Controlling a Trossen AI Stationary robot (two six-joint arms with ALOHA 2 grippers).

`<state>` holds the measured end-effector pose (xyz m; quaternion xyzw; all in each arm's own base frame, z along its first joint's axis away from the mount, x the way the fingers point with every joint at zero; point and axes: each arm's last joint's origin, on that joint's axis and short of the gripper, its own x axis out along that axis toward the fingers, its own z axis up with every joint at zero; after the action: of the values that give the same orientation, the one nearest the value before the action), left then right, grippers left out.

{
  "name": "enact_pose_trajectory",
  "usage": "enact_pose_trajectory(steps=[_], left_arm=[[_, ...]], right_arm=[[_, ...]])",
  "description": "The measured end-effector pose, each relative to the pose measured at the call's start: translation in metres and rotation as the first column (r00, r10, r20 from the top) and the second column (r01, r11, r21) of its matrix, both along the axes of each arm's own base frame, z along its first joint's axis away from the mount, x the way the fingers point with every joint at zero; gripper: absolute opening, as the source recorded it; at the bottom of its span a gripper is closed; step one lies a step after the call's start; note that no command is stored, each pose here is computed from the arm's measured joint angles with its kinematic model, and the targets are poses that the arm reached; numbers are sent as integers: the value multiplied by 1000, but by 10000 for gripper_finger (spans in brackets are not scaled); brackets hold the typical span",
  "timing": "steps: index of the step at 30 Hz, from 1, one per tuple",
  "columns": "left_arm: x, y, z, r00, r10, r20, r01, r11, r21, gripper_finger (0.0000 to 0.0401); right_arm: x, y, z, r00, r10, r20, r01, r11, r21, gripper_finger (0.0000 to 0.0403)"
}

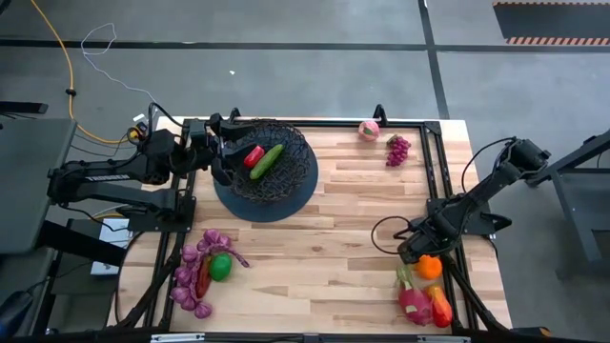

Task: Build produce basket
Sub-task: Put the orange into the black wire basket

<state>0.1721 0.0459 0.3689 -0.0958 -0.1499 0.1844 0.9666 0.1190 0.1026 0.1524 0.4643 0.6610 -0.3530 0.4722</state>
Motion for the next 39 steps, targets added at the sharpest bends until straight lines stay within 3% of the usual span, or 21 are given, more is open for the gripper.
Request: enact_pose_trajectory(steps=[11,20,23,27,39], left_arm=[[0,0,0,1000,1,1,-1,1000,0,266],[0,0,0,1000,0,2,0,1000,-3,266],[0,0,0,1000,0,2,0,1000,-3,266],[0,0,0,1000,1,1,-1,1000,-1,266],[-2,0,8,999,-3,36,4,1000,-17,266]], right_arm=[[3,3,19,997,81,-14,-81,997,4,318],[10,15,51,993,122,2,-122,989,81,318],[5,21,45,990,122,-70,-113,986,119,318],[0,23,35,987,121,-103,-113,990,80,318],[-1,20,30,992,83,-92,-83,997,9,318]])
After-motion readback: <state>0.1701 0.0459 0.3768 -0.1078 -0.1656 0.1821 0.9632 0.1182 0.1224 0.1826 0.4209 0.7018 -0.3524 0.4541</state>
